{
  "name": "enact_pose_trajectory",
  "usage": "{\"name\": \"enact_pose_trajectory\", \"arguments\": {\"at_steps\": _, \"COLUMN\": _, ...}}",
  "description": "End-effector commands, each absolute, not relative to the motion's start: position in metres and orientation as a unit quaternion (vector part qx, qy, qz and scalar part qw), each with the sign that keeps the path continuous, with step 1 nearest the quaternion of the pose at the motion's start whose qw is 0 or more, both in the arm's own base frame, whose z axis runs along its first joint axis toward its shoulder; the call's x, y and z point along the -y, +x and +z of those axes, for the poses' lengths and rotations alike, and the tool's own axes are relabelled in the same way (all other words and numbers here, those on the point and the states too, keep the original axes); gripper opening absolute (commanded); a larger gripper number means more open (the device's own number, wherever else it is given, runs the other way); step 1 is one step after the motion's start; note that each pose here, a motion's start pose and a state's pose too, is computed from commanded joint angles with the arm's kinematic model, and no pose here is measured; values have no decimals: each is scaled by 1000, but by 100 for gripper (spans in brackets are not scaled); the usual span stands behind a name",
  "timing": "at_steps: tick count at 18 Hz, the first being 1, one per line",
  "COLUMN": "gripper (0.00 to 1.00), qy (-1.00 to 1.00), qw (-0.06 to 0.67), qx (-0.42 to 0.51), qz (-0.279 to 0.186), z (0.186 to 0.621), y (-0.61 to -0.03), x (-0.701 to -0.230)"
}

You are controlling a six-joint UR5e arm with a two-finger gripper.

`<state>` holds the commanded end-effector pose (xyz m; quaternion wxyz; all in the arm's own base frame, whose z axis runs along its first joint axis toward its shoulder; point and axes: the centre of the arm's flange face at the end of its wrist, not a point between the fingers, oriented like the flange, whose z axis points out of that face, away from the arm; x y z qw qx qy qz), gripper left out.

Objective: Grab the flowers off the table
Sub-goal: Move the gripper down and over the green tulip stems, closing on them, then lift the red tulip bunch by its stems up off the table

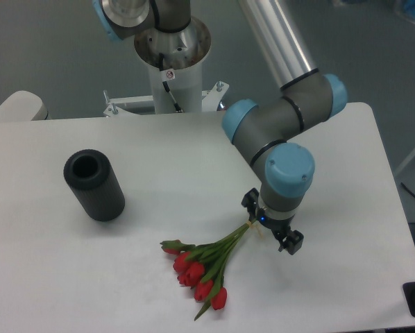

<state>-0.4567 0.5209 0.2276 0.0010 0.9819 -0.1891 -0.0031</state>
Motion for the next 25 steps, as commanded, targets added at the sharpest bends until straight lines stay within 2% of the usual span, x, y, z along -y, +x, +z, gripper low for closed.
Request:
{"name": "enact_pose_trajectory", "arguments": {"at_steps": 4, "gripper": 100, "qy": 983, "qw": 10, "qx": 182, "qz": 15, "z": 209, "y": -437, "x": -522}}
{"name": "enact_pose_trajectory", "arguments": {"at_steps": 8, "gripper": 100, "qy": 991, "qw": -6, "qx": 135, "qz": 6, "z": 193, "y": -413, "x": -536}}
{"name": "enact_pose_trajectory", "arguments": {"at_steps": 12, "gripper": 99, "qy": 991, "qw": -6, "qx": 132, "qz": 6, "z": 185, "y": -409, "x": -540}}
{"name": "enact_pose_trajectory", "arguments": {"at_steps": 13, "gripper": 91, "qy": 991, "qw": -4, "qx": 135, "qz": 8, "z": 181, "y": -406, "x": -543}}
{"name": "enact_pose_trajectory", "arguments": {"at_steps": 14, "gripper": 77, "qy": 990, "qw": -2, "qx": 140, "qz": 10, "z": 177, "y": -400, "x": -546}}
{"name": "enact_pose_trajectory", "arguments": {"at_steps": 19, "gripper": 5, "qy": 990, "qw": -3, "qx": 140, "qz": 8, "z": 181, "y": -402, "x": -547}}
{"name": "enact_pose_trajectory", "arguments": {"at_steps": 20, "gripper": 0, "qy": 990, "qw": -6, "qx": 138, "qz": 6, "z": 184, "y": -404, "x": -547}}
{"name": "enact_pose_trajectory", "arguments": {"at_steps": 25, "gripper": 0, "qy": 992, "qw": -14, "qx": 127, "qz": -6, "z": 205, "y": -413, "x": -538}}
